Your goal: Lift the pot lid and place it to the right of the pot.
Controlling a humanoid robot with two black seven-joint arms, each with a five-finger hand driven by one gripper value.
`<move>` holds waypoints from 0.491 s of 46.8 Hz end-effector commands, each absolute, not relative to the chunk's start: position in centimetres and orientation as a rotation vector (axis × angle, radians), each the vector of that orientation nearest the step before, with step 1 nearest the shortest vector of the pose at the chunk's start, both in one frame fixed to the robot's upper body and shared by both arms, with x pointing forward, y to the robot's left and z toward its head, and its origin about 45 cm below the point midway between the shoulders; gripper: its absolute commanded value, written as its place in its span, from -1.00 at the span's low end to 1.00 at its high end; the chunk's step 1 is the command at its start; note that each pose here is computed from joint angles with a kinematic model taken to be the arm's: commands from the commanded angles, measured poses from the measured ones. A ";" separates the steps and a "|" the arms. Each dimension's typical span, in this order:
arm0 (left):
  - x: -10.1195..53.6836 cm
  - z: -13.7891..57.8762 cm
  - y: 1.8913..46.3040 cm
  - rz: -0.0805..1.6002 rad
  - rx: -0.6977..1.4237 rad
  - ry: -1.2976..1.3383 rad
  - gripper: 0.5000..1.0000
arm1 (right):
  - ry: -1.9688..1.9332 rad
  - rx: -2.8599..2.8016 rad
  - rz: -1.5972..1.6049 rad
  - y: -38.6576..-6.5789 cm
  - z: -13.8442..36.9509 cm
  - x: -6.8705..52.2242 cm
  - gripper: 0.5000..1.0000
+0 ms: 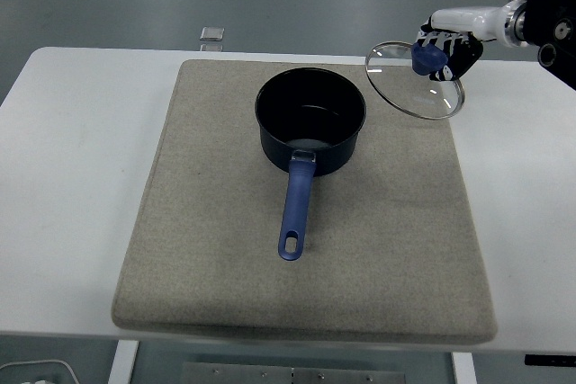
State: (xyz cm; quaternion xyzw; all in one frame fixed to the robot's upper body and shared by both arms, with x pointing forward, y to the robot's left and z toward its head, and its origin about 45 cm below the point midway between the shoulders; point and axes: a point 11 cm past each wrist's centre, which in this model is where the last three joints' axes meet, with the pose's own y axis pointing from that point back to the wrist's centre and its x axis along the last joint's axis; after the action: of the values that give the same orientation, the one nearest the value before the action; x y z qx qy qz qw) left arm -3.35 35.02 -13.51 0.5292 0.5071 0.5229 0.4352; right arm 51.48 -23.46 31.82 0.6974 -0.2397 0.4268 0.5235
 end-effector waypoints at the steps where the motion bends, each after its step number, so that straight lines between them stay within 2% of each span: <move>1: -3.4 -13.5 35.0 1.302 1.317 1.262 1.00 | -0.557 1.648 1.026 -23.7 30.7 51.3 -1.00; 20: -3.4 -13.5 35.0 1.301 1.318 1.263 1.00 | -0.525 1.629 1.029 -23.8 27.8 50.6 -1.00; 23: -3.4 -13.5 35.0 1.301 1.318 1.263 1.00 | -0.514 1.637 1.028 -23.3 27.4 50.5 -0.73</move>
State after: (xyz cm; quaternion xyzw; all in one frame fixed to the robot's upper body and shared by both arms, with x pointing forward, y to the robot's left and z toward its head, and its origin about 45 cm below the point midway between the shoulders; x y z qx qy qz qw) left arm -3.38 35.03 -13.50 0.5294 0.5073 0.5227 0.4349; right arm 50.61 -23.75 27.81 0.6855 -0.2202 0.4332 0.5422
